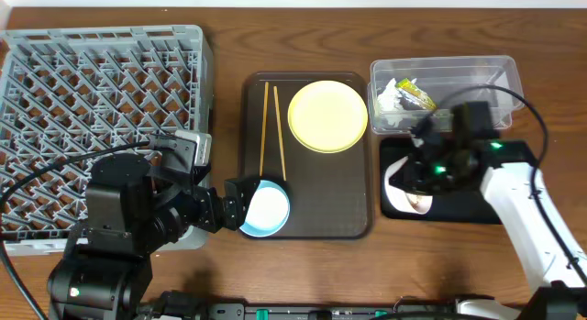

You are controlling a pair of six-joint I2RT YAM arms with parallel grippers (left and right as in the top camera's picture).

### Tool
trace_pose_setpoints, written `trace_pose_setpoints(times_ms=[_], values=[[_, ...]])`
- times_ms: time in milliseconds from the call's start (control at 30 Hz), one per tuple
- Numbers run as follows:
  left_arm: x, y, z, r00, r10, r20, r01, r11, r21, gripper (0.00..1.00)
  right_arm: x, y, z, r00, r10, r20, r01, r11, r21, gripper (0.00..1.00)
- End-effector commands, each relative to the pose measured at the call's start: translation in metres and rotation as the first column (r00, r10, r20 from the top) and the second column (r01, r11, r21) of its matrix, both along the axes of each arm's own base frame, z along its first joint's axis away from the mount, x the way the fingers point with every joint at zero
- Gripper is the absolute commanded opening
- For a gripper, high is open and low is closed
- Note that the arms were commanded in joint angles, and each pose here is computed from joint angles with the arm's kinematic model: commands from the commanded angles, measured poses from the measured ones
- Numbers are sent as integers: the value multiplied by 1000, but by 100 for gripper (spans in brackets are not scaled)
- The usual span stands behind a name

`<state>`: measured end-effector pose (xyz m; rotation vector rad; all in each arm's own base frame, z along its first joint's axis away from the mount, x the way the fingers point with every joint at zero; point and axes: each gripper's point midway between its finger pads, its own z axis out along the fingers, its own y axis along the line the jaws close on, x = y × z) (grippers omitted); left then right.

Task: Sort waste into correct bins and load items into the dishwasher
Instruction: 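Carry white bowl with right gripper over black tray and tip it, then hold white bowl inverted over black tray, shaking out the rice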

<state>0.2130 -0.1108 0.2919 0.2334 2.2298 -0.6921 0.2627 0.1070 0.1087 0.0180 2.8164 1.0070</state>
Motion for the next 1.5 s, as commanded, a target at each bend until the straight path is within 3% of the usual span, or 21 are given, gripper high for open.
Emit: trace_pose_setpoints(times_ms=[0,167,367,667,867,967,1100,1200,1233,1300,1333,1400,1467], values=[[1,2,7,1000,11,17,-11,1000,-4,98,0,5,23,992,30,120,-61,964,260,1],[1,2,7,1000,11,17,-11,1000,-4,98,6,-31,15,982,-97,163,43,950,310,1],[1,2,7,1000,11,17,-11,1000,-3,98,10,-44,47,932,-166,322,-7,880,475,1],[1,2,7,1000,11,17,-11,1000,-4,98,11,-45,49,896,-130,424,-81,892,444,1],[1,2,7,1000,11,16,-11,1000,-4,98,20,-48,54,892,-160,422,-69,876,477,1],[1,2,7,1000,11,17,-11,1000,-4,98,23,-50,48,916,-184,358,-14,874,485,1],[1,2,7,1000,11,17,-11,1000,-4,98,17,-50,37,919,-151,363,-27,897,441,1],[1,2,7,1000,11,17,-11,1000,-4,98,14,-43,53,911,-165,378,-61,852,520,1],[1,2,7,1000,12,16,-11,1000,-4,98,13,-45,45,911,-144,386,-63,877,475,1],[1,2,7,1000,11,17,-11,1000,-3,98,18,-53,24,944,-167,283,35,908,418,1],[1,2,7,1000,11,17,-11,1000,-3,98,17,-50,32,950,-191,249,53,879,474,1],[1,2,7,1000,11,16,-11,1000,-4,98,7,-36,56,919,-160,360,-72,830,553,1],[1,2,7,1000,11,16,-11,1000,-4,98,6,-42,35,919,-101,381,-82,897,435,1]])
